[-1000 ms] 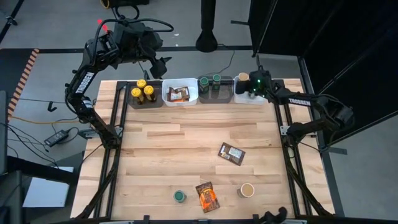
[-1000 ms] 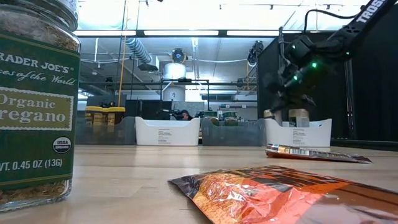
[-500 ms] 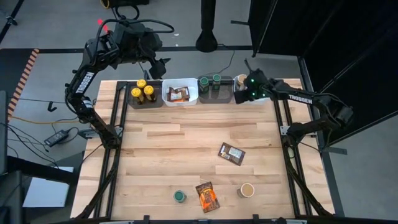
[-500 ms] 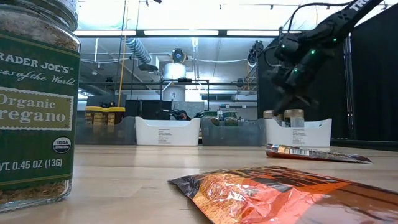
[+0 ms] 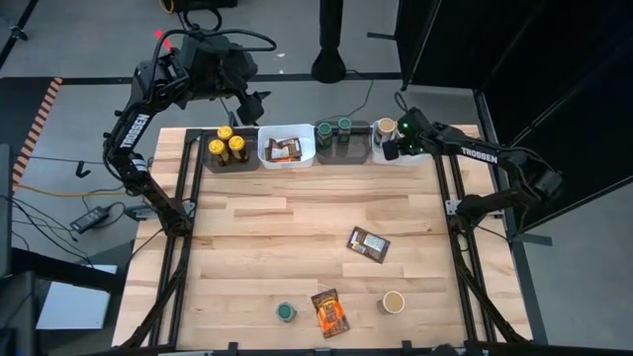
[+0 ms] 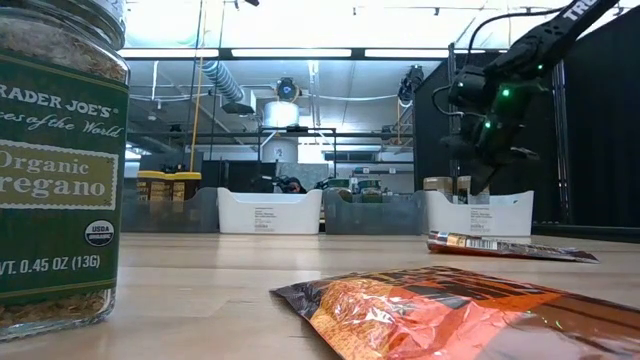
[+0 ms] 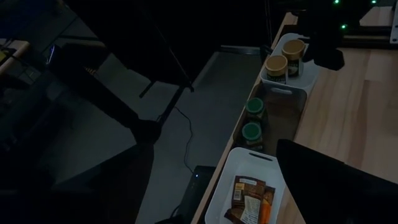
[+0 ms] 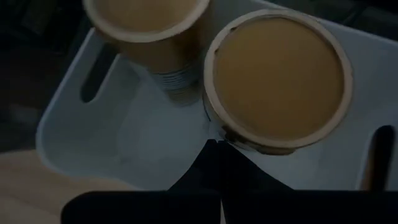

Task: Sort spices by type
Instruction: Adjust the brown seasoning bottles in the right white bin, then put the brown seasoning bottle into the right white bin

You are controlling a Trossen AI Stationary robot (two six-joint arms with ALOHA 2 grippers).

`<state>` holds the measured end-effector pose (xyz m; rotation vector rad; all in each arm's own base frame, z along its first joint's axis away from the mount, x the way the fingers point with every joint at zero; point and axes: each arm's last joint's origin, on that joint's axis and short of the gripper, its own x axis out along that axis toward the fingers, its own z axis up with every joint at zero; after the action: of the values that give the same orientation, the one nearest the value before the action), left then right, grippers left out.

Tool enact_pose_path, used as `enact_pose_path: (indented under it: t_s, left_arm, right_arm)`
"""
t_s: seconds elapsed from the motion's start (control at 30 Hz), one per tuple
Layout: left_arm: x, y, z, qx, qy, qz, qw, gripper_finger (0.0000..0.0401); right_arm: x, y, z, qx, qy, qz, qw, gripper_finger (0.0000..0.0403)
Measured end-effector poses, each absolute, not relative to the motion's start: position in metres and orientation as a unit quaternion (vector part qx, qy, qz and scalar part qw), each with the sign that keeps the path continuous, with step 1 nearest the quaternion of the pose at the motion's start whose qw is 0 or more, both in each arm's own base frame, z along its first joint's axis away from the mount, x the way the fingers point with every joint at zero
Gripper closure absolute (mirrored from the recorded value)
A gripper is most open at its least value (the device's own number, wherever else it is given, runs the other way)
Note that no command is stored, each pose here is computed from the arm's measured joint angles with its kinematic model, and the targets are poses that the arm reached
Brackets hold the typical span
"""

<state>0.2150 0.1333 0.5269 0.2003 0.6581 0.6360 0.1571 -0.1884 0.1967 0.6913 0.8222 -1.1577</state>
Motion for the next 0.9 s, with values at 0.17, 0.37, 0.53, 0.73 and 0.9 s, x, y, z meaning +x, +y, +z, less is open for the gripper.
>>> enact_pose_path:
  t_s: [0.17, 0.37, 0.53, 0.73, 0.9]
  left_arm:
    - [0.215, 0.133, 0.527, 0.097, 0.317, 0.306, 0.892, 0.0055]
    - [0.215, 0.133, 0.527, 0.097, 0.317, 0.307, 0.892, 0.0055]
    - [0.215, 0.133, 0.527, 0.097, 0.317, 0.307, 0.892, 0.0055]
    - [0.215, 0.133, 0.527, 0.097, 0.317, 0.306, 0.892, 0.0055]
    - [0.215, 0.133, 0.527, 0.097, 0.317, 0.306, 0.892, 0.0055]
  right_arm:
    - [0.150, -0.194, 0.197, 0.293, 0.372, -0.547, 0.691, 0.0402]
    - [0.143, -0.199, 0.198, 0.275, 0.368, -0.582, 0.672, 0.0402]
    - [0.144, -0.202, 0.201, 0.271, 0.359, -0.587, 0.674, 0.0402]
    - [0.154, -0.208, 0.238, 0.252, 0.368, -0.564, 0.695, 0.0396]
    - [0.172, -0.183, 0.279, 0.266, 0.399, -0.390, 0.786, 0.0387]
